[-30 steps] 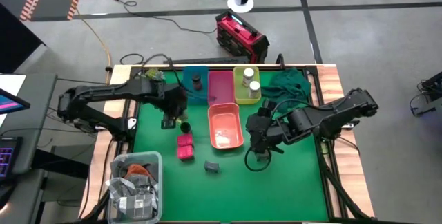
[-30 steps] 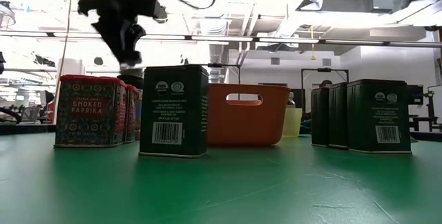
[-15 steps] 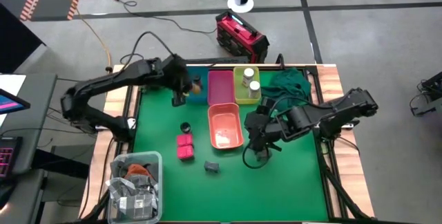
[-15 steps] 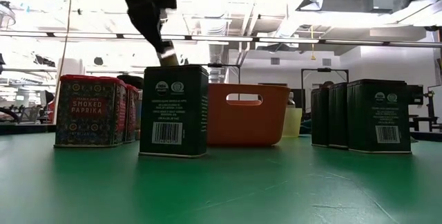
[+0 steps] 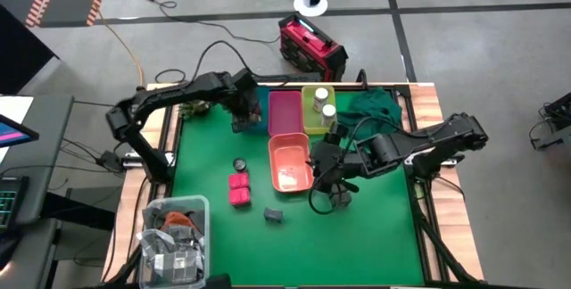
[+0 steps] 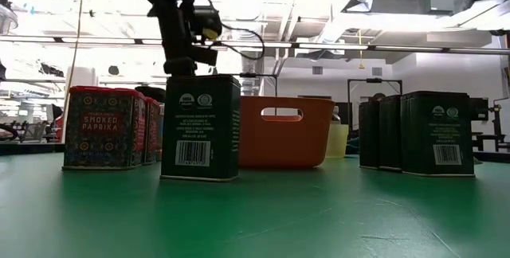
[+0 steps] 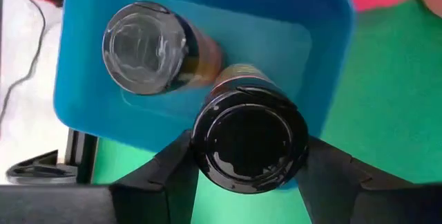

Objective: Sort spices by type
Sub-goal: Put the top green seasoning bottle into the blue bin, then put the bottom black seasoning can into the pink bin

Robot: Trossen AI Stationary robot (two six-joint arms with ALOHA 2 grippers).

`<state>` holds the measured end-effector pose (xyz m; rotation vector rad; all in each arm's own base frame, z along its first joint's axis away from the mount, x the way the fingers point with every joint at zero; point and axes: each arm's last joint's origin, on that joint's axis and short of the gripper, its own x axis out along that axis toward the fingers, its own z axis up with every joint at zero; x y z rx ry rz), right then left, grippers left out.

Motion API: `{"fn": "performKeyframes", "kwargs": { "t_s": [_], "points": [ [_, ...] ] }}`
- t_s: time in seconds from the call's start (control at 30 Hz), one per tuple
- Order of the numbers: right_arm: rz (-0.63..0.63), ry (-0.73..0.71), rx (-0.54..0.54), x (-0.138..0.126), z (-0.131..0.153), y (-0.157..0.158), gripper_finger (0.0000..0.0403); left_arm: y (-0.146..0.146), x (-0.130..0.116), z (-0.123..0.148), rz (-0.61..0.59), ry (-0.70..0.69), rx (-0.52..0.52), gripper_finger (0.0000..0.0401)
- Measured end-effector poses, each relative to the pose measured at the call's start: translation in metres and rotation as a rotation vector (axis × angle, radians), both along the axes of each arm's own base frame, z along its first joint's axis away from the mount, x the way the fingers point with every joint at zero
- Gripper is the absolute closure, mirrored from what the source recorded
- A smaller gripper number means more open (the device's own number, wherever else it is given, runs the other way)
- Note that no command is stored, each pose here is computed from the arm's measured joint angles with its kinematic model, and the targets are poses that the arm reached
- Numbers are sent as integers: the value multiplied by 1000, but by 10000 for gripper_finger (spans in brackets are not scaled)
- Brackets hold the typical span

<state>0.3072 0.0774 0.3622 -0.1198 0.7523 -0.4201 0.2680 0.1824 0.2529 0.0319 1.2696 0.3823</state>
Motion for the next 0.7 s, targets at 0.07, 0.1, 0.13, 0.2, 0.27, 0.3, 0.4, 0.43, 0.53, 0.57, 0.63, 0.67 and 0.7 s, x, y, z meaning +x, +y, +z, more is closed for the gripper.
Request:
{"fn": "performKeyframes", "kwargs": {
  "t_s": [0.07, 0.1, 0.13, 0.2, 0.27, 0.3, 0.4, 0.43, 0.53, 0.57, 0.63, 0.67, 0.7],
  "points": [
    [-7, -2, 4, 0, 0, -1, 127, 3, 1, -4, 19, -2, -9, 187],
    [-10, -3, 8, 1, 0, -3, 127, 3, 2, -6, 20, 4, -14, 179],
    [-11, -2, 14, 1, 0, -4, 127, 3, 1, -6, 23, 7, -16, 169],
    [-15, -3, 26, 2, 0, -6, 127, 4, 2, -5, 24, 1, -12, 149],
    [-23, -4, 31, 2, 0, -8, 127, 3, 1, -4, 33, -7, -12, 130],
    [-25, -4, 31, 3, 0, -9, 127, 3, 1, -4, 39, -8, -12, 122],
    [-40, -6, 35, 4, 0, -13, 127, 2, -1, 1, 54, -14, 3, 105],
    [-44, -6, 35, 4, 0, -14, 127, 1, -3, 4, 57, -15, 13, 102],
    [-62, -9, 39, 5, 0, -19, 127, -5, -7, 18, 54, -47, 59, 100],
    [-71, -10, 40, 5, 0, -21, 127, -7, -9, 25, 51, -67, 77, 100],
    [-85, -12, 41, 6, 0, -26, 127, -13, -14, 39, 42, -110, 128, 100],
    [-95, -16, 44, 7, 0, -28, 127, -16, -18, 48, 40, -132, 156, 100],
    [-107, -18, 46, 7, 0, -31, 127, -19, -22, 55, 36, -151, 177, 100]
  ]
}}
